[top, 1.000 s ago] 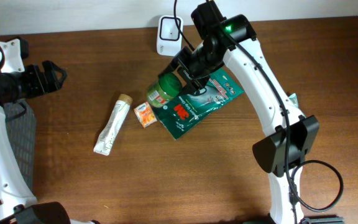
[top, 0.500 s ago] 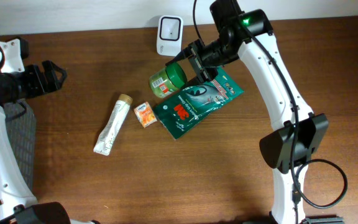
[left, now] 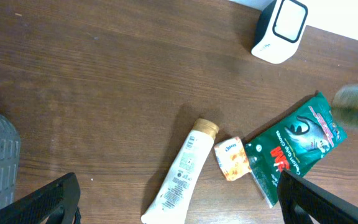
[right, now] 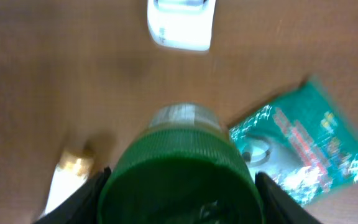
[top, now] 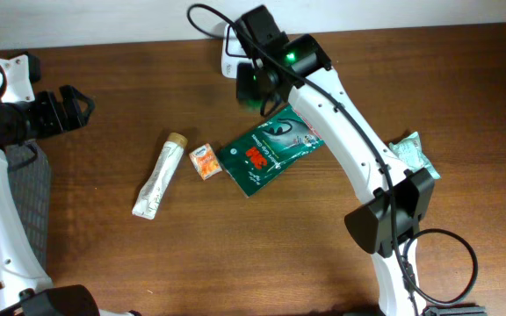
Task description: Scan the item barcode
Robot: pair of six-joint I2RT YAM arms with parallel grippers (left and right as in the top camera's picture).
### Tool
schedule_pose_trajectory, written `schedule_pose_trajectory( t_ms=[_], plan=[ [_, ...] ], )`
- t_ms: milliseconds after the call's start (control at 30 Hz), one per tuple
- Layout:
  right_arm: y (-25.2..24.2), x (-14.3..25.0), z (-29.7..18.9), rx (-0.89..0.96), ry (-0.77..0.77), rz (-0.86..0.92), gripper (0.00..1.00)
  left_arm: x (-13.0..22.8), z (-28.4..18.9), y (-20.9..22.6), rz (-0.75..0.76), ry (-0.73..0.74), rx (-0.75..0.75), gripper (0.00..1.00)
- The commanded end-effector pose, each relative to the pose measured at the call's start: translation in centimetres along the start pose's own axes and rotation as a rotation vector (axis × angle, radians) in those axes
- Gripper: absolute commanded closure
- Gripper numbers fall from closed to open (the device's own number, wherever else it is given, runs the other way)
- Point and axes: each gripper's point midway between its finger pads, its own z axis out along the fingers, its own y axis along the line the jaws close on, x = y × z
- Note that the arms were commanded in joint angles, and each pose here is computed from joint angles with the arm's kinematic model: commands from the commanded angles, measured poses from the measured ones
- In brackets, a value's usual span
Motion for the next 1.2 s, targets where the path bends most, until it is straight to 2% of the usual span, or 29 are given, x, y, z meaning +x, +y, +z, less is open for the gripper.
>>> schedule_pose_trajectory(
  t_ms=[0, 167, 367, 500, 733, 967, 1100, 1167],
  plan=[
    [-0.8, -6.6, -2.4, 0.081, -0.292, -0.035, 0.55, -0.6, -0.9, -0.5, 0.000, -0.028, 0.008, 0.01],
    [2.4, -14.0, -2.9, 0.024, -0.634, -0.143, 0.56, -0.6, -0.9, -0.5, 0.000, -0.028, 0.008, 0.01],
    [4.5, -16.9, 1.6, 0.051, -0.823, -0.307, 0.56, -0.6, -0.9, -0.5, 0.000, -0.028, 0.008, 0.01],
    [4.5, -16.6, 6.0, 0.088, -0.851, -0.390, 0.55, -0.6, -0.9, -0.5, 0.000, -0.028, 0.008, 0.01],
    [2.0, -16.2, 11.4, 0.119, -0.856, -0.370, 0.55, -0.6, -0.9, -0.5, 0.000, -0.028, 0.008, 0.01],
    [1.5, -16.1, 11.8, 0.124, -0.842, -0.372, 0.55, -0.6, -0.9, -0.5, 0.000, -0.028, 0.008, 0.01],
    [3.2, -15.6, 11.7, 0.039, -0.819, -0.417, 0.55, -0.6, -0.9, -0.5, 0.000, -0.028, 0.008, 0.01],
    [3.7, -15.3, 11.2, 0.007, -0.789, -0.439, 0.51, -0.6, -0.9, -0.5, 0.000, -0.028, 0.008, 0.01]
  ],
)
